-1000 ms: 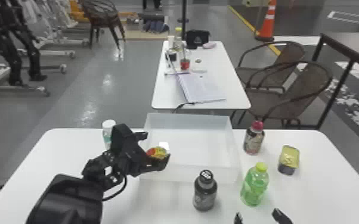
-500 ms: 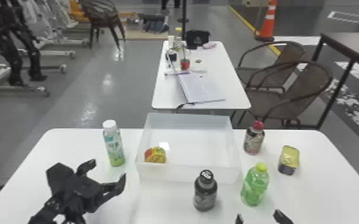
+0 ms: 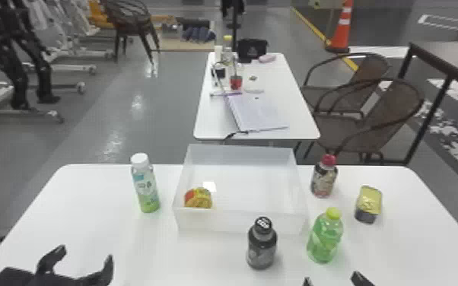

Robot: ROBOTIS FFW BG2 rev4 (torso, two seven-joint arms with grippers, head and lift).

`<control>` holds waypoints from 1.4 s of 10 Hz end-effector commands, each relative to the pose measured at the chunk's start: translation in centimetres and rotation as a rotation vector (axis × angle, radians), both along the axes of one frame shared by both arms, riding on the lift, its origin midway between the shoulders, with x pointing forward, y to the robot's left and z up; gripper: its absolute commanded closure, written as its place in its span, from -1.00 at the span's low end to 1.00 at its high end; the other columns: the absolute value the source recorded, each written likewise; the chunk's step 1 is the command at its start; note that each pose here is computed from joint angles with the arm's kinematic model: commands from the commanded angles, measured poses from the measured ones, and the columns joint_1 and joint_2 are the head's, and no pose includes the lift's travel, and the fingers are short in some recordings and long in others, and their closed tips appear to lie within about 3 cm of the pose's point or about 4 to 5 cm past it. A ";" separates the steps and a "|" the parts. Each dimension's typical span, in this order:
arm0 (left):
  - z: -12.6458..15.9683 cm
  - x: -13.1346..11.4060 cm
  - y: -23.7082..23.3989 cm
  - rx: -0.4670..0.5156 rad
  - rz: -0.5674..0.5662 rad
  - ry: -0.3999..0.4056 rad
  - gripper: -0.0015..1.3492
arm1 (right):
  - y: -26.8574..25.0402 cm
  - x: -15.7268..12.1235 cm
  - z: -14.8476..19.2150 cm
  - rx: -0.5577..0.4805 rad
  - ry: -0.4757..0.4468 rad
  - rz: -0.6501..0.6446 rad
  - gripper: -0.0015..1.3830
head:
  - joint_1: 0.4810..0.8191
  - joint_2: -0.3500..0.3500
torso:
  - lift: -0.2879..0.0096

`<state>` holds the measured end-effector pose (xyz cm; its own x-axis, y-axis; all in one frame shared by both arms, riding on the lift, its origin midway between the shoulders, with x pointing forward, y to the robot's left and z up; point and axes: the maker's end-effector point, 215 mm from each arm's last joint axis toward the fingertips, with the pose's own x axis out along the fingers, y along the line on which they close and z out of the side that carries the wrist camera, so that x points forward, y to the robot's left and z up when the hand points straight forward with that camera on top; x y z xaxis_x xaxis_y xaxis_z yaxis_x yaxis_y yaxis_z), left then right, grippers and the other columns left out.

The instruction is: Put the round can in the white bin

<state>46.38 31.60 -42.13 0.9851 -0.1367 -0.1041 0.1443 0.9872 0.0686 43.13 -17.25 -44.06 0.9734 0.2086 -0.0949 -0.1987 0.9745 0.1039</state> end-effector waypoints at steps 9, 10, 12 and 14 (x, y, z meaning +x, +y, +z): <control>-2.7 -5.0 3.0 -0.070 0.161 0.031 -0.75 | -0.1 -2.3 -1.2 -0.001 0.035 -0.010 -0.77 | -0.60 0.00 | 0.26; -2.8 -5.0 2.9 -0.073 0.161 0.033 -0.75 | -0.1 -2.3 -1.2 -0.002 0.035 -0.009 -0.77 | -0.60 0.00 | 0.26; -2.9 -4.8 2.3 -0.085 0.153 0.035 -0.75 | -0.1 -2.3 -1.2 -0.001 0.035 -0.010 -0.77 | -0.60 0.00 | 0.26; -3.0 -4.8 2.2 -0.091 0.157 0.036 -0.75 | -0.1 -2.3 -1.1 -0.001 0.034 -0.010 -0.77 | -0.60 0.00 | 0.26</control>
